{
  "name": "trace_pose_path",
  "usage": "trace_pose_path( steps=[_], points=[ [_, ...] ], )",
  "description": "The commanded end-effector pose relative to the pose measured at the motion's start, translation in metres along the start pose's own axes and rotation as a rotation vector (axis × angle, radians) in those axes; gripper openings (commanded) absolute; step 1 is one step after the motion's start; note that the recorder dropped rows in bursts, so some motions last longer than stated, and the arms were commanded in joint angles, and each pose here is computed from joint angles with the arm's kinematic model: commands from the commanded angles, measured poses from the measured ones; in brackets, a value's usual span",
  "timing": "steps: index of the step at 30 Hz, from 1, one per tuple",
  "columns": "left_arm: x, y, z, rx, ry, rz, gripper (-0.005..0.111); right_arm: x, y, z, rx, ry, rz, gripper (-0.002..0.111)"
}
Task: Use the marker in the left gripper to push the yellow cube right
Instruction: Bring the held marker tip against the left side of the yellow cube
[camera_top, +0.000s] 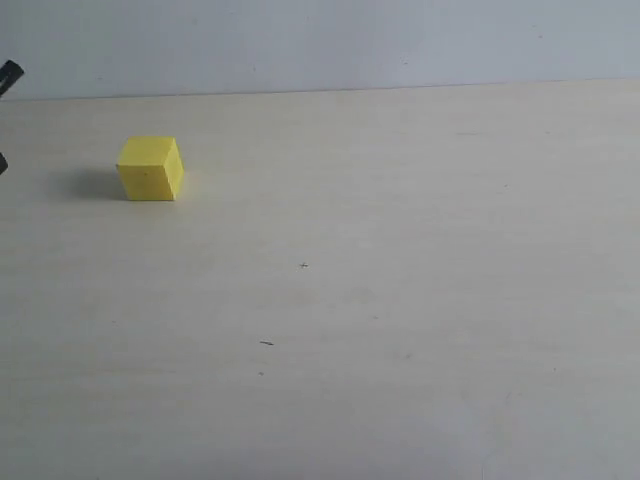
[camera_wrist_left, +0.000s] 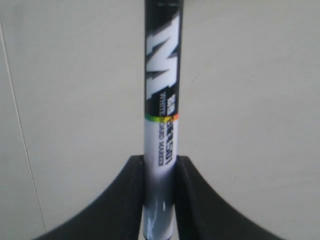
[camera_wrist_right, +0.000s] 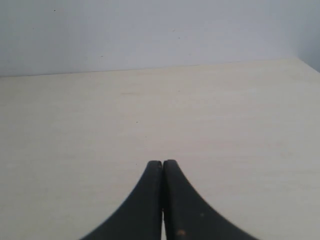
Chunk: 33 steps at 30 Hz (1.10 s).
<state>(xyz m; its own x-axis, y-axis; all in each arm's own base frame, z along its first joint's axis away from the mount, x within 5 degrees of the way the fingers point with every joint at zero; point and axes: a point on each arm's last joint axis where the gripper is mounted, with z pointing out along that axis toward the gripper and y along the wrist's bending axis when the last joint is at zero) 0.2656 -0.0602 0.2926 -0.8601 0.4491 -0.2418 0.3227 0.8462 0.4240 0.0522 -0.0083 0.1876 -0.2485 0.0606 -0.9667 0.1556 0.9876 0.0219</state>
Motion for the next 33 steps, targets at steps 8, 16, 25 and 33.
trace_pose_path(
  steps=[8,16,25,33],
  points=[
    [-0.045,0.073,0.088,0.03,-0.008,0.235,0.0,0.001,0.0,0.0,0.008,-0.004,-0.001,0.0],
    [-0.076,0.078,0.161,0.072,0.037,0.719,0.0,0.001,0.0,0.0,0.008,-0.004,-0.001,0.0],
    [-0.099,0.077,0.213,0.072,0.008,0.812,0.0,0.001,0.0,0.0,0.008,-0.004,-0.001,0.0],
    [-0.104,0.076,0.233,0.028,-0.02,0.973,0.0,0.001,0.0,0.0,0.008,-0.004,-0.001,0.0]
  ],
)
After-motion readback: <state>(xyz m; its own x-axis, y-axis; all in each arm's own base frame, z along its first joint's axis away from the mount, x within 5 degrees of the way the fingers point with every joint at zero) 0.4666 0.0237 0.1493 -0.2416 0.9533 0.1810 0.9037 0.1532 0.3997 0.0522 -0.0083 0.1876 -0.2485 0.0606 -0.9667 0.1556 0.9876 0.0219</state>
